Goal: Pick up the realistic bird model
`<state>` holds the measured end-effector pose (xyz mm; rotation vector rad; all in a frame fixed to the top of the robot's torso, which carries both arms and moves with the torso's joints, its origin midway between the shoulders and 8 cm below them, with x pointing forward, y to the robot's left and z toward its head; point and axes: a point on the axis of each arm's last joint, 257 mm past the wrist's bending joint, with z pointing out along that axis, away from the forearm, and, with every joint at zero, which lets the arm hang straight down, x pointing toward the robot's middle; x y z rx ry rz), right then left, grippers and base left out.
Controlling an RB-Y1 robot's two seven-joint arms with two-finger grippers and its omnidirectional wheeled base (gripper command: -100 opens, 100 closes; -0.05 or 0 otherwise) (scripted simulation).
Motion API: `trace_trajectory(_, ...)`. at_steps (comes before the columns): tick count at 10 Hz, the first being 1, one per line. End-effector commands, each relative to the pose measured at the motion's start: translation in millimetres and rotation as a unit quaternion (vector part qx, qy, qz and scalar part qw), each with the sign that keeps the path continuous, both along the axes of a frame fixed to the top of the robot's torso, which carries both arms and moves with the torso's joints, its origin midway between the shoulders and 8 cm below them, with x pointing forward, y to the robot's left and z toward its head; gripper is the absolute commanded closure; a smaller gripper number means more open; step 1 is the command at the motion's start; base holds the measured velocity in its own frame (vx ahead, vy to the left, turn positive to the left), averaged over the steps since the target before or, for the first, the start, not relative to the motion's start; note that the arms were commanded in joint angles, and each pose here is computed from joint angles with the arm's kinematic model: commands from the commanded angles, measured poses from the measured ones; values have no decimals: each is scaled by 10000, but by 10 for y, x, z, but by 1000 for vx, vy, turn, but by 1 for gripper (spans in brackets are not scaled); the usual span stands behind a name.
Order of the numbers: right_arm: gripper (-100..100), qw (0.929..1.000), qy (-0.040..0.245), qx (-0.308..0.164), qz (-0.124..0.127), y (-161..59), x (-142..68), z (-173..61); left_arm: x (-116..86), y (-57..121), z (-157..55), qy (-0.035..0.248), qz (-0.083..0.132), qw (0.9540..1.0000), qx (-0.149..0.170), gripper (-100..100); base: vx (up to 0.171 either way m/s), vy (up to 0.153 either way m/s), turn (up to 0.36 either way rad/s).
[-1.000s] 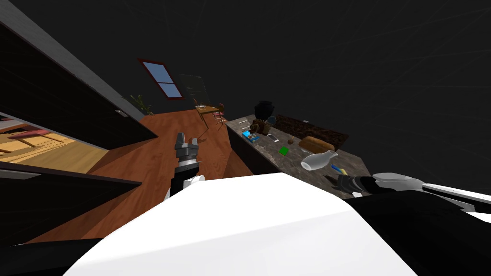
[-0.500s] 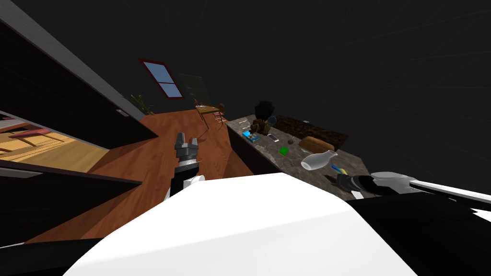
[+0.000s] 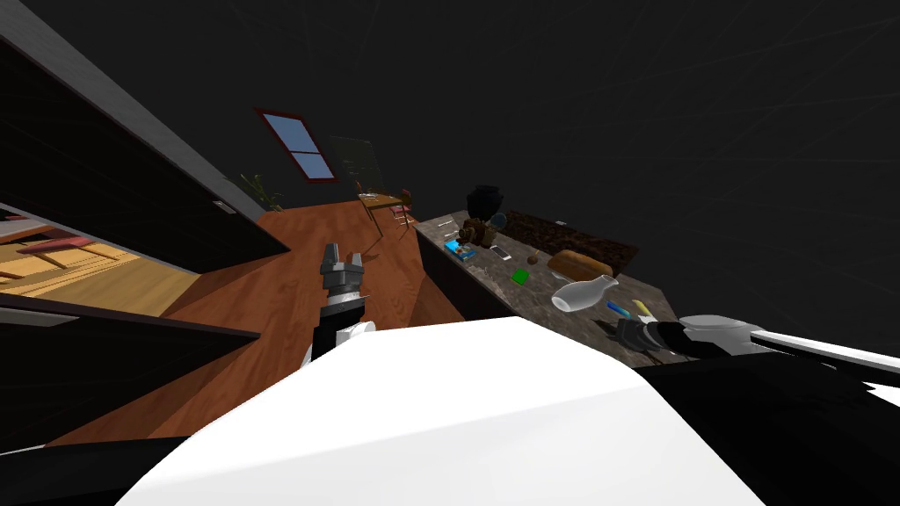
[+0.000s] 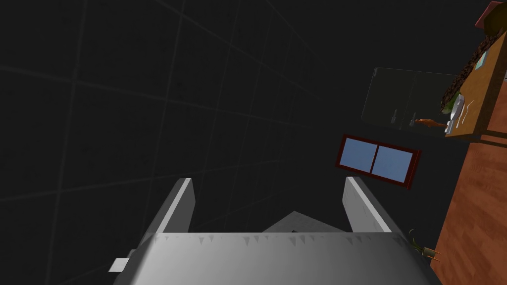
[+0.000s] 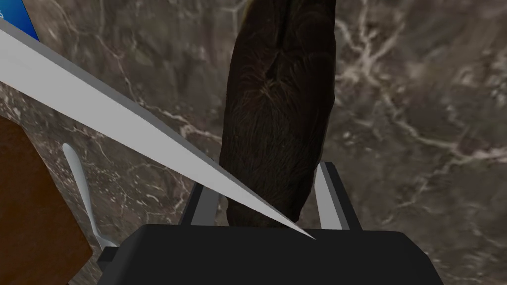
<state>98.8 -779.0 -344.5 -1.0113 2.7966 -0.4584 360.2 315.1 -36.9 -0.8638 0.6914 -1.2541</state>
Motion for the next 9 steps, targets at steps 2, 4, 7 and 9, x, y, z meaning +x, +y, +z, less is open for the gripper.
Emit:
trace_trajectory(2, 100, 10000, -26, -20, -27, 6, -30, 43, 0, 0, 0, 0, 0, 10000, 0, 0, 17, -11, -26)
trace_trajectory(4, 100, 10000, -17, -20, -48, 17, -85, 63, 0, 0, 0, 0, 0, 10000, 0, 0, 25, -16, -26)
trace_trajectory(7, 100, 10000, -66, -47, -35, 39, -67, 131, 0, 0, 0, 0, 0, 10000, 0, 0, 11, -8, -22)
trace_trajectory(9, 100, 10000, -47, -25, -2, 86, -86, 141, 0, 0, 0, 0, 0, 10000, 0, 0, 13, -8, -16)
